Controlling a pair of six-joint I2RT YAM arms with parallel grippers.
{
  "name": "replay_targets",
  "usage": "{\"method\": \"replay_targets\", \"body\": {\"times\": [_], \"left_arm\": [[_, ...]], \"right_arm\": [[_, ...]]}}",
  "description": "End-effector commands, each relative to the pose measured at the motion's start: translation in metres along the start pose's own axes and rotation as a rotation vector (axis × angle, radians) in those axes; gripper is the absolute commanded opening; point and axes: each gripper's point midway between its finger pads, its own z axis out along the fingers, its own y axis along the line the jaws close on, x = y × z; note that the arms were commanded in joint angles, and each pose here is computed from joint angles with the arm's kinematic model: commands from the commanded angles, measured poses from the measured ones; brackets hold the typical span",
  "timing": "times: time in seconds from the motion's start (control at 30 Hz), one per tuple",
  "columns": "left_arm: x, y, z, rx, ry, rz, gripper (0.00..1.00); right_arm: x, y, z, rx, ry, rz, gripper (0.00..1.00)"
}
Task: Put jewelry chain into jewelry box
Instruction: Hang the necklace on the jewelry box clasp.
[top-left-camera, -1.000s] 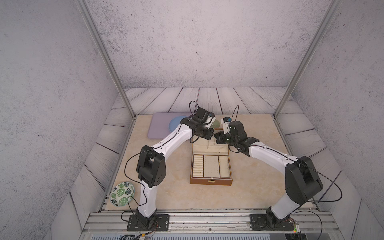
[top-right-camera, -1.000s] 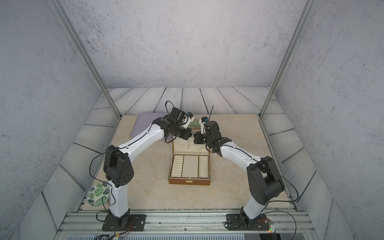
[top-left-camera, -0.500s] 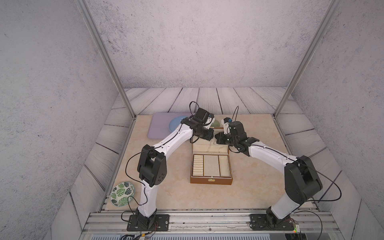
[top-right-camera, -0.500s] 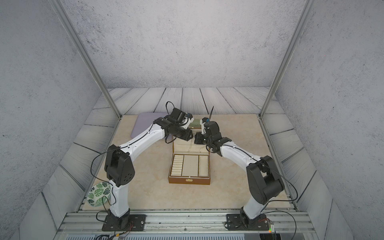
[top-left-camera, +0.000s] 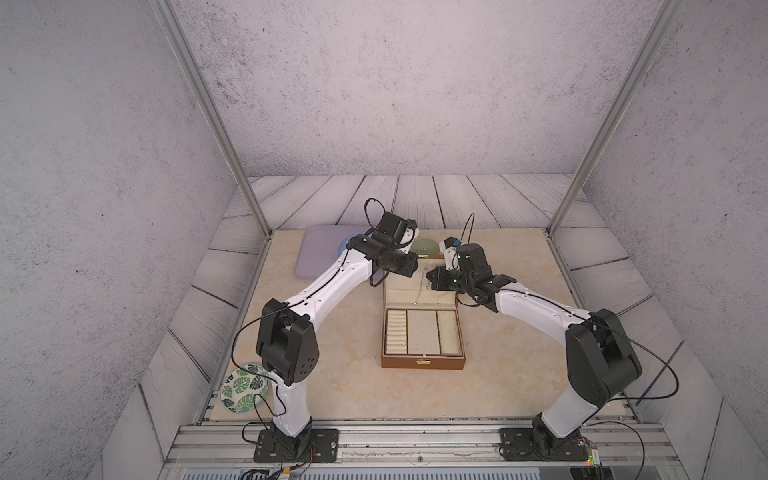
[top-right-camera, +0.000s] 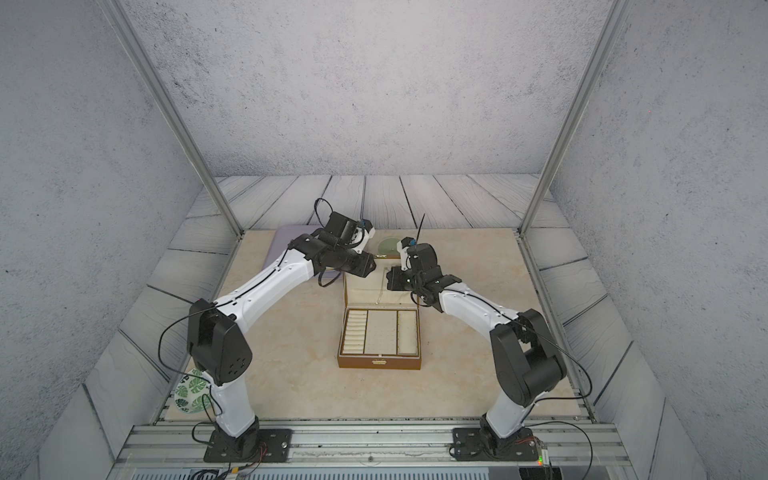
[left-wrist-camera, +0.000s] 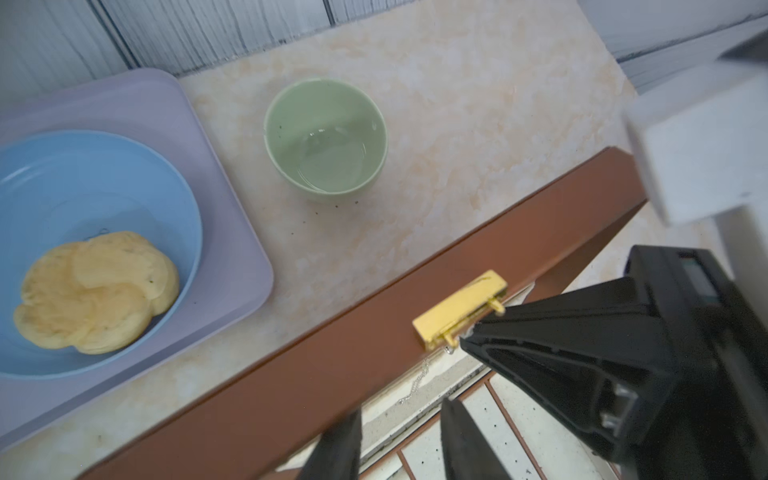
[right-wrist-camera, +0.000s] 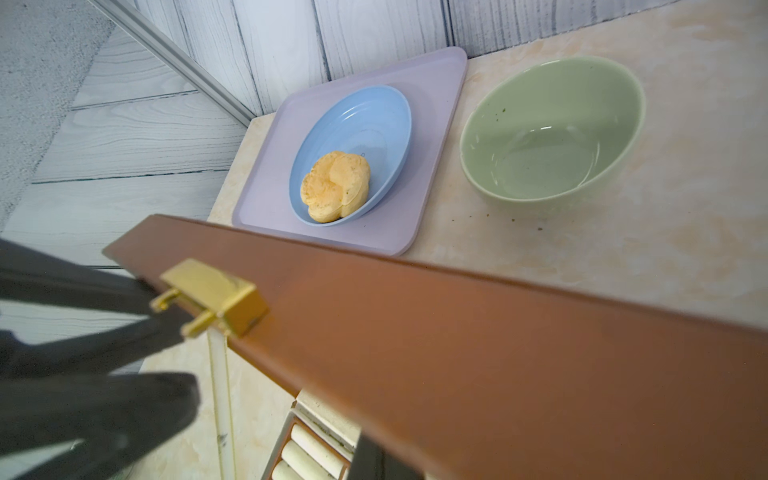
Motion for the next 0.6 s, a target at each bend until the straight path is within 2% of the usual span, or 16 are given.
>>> {"method": "replay_targets", "body": {"times": [0.0,0.4,0.57], "left_arm": [[-0.013,0.015,-0.011,-0.038,-0.061,-0.019,0.37],[-0.008,0.015,-0.008,-0.021,-0.054,-0.038,0.37],[-0.006,0.015,-0.008,-0.019,-0.049,-0.041,0.37]], "right_arm": [[-0.008,0.017,-0.012,-0.068,-0.014,-0.001,0.00],[0.006,0.022,-0.022,-0.104,0.015,0.040,0.00],[0.008,0.014,-0.020,-0.063,0.020,0.034,0.00]]}}
